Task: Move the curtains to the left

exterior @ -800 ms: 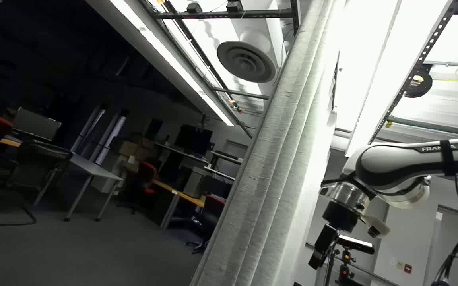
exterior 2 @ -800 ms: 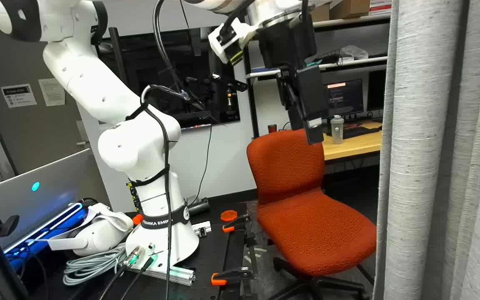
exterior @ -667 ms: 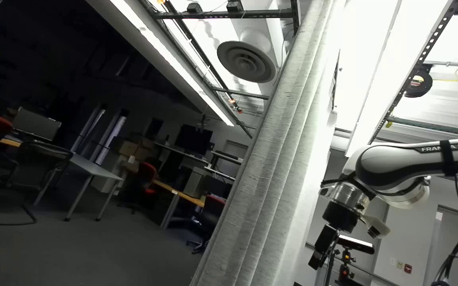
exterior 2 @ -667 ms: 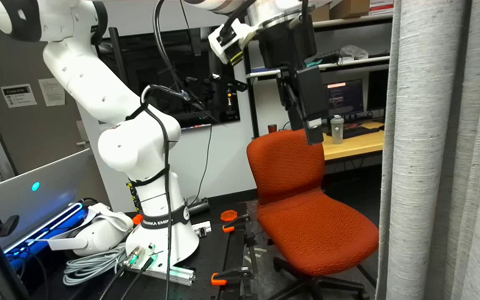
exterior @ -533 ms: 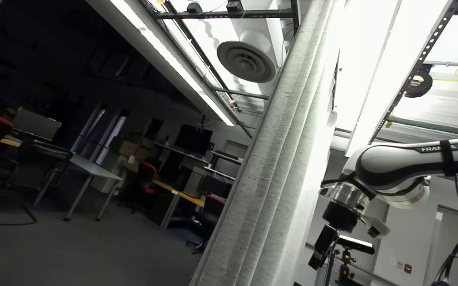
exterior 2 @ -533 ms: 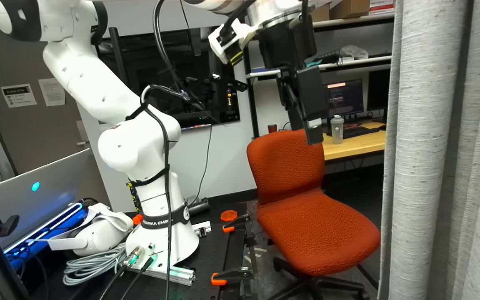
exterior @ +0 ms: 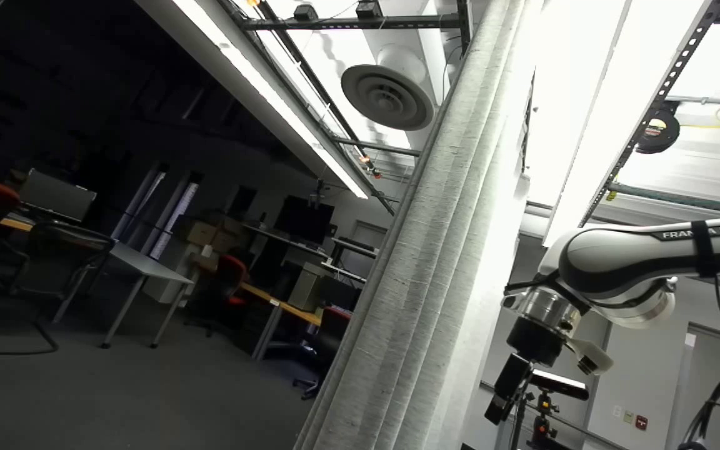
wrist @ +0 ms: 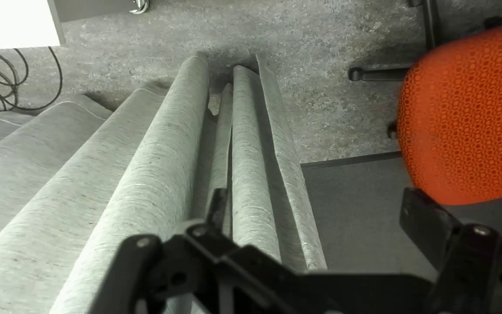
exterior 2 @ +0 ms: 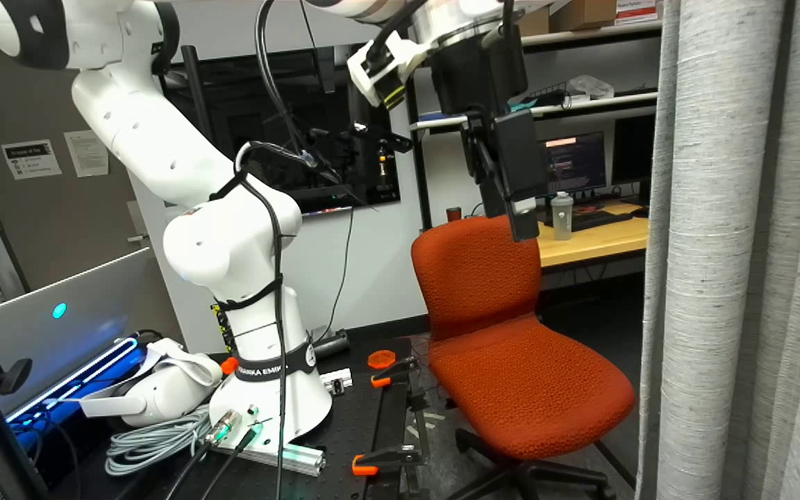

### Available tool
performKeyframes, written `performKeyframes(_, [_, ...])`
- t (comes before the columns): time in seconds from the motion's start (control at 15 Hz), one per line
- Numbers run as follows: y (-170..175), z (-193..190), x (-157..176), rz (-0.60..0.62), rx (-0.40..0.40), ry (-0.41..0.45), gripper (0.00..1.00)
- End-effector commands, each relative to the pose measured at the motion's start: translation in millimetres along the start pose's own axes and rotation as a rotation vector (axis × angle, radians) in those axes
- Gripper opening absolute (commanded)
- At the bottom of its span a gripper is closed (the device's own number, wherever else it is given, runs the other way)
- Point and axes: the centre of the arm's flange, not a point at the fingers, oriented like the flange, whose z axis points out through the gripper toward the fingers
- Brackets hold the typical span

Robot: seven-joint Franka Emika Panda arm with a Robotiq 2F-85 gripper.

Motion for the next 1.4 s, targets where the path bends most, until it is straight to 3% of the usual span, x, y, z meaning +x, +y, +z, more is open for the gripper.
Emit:
performKeyframes(0.0, [3.0,-0.9,6.3,0.003,-0.004,0.023,1.0])
performKeyframes(0.73, [11.1,-12.7,76.2,-0.007,0.005,0.234,1.0])
performKeyframes(0.8, [6.1,-10.3,53.8,0.02,-0.017,0.201,1.0])
performKeyframes(1.33, [7.0,-5.1,57.6,0.019,-0.016,0.195,1.0])
